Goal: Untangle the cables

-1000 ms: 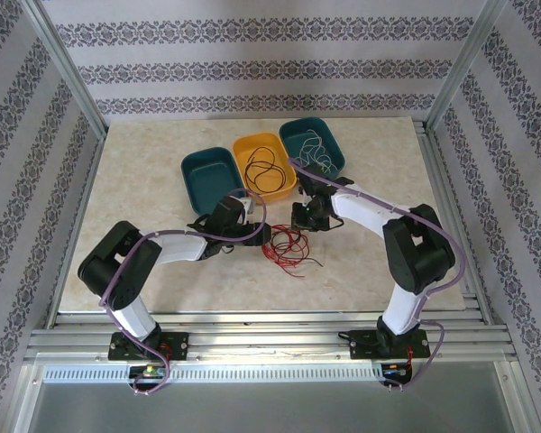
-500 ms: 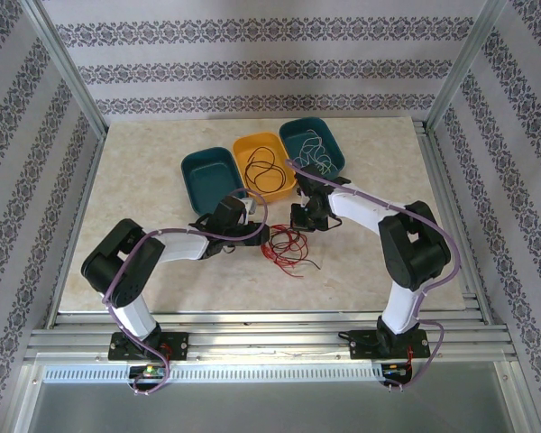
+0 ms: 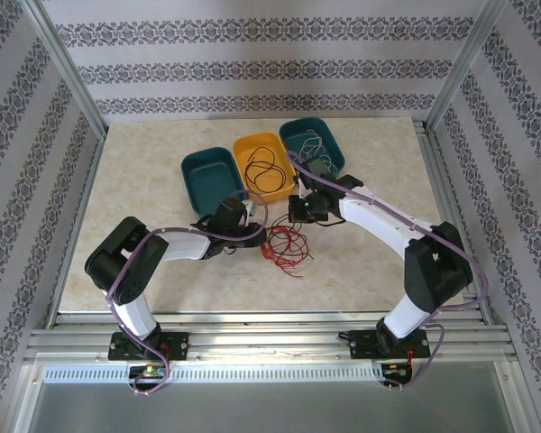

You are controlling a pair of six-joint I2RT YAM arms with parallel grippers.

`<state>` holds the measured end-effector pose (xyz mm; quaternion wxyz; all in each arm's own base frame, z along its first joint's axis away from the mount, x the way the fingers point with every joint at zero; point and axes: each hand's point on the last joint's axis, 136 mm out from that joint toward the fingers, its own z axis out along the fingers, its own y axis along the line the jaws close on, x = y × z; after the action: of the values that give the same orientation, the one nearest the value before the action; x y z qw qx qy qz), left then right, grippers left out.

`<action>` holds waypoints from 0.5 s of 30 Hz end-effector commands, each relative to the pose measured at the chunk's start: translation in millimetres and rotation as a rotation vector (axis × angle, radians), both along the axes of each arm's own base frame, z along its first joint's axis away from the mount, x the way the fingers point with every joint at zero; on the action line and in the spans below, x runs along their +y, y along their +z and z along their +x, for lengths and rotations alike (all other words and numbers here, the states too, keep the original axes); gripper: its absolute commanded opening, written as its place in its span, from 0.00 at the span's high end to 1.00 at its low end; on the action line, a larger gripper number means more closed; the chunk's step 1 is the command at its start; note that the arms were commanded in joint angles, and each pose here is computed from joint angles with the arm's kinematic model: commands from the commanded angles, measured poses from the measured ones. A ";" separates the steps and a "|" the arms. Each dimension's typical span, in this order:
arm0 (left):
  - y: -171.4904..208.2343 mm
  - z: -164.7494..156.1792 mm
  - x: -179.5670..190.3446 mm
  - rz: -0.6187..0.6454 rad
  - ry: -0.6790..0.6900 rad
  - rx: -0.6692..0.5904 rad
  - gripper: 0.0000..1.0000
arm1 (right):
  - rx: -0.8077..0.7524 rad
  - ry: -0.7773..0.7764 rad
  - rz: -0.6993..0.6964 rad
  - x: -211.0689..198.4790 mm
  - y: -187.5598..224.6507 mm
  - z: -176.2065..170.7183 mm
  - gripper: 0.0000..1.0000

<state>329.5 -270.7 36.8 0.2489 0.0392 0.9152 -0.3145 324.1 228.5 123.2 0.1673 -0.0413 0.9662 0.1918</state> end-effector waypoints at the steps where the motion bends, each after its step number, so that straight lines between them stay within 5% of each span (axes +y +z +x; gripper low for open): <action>1: 6.3 3.8 -9.2 -0.018 -0.011 -0.020 0.84 | -0.078 0.001 -0.001 -3.5 29.1 3.5 1.00; 15: 9.0 2.8 -7.2 -0.026 -0.003 -0.034 0.94 | -0.290 -0.074 0.016 -37.5 99.0 -3.0 1.00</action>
<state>329.6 -270.6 36.9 0.2486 0.0374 0.9152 -0.3149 319.8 207.8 210.2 0.2866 -0.0425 0.9349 0.2050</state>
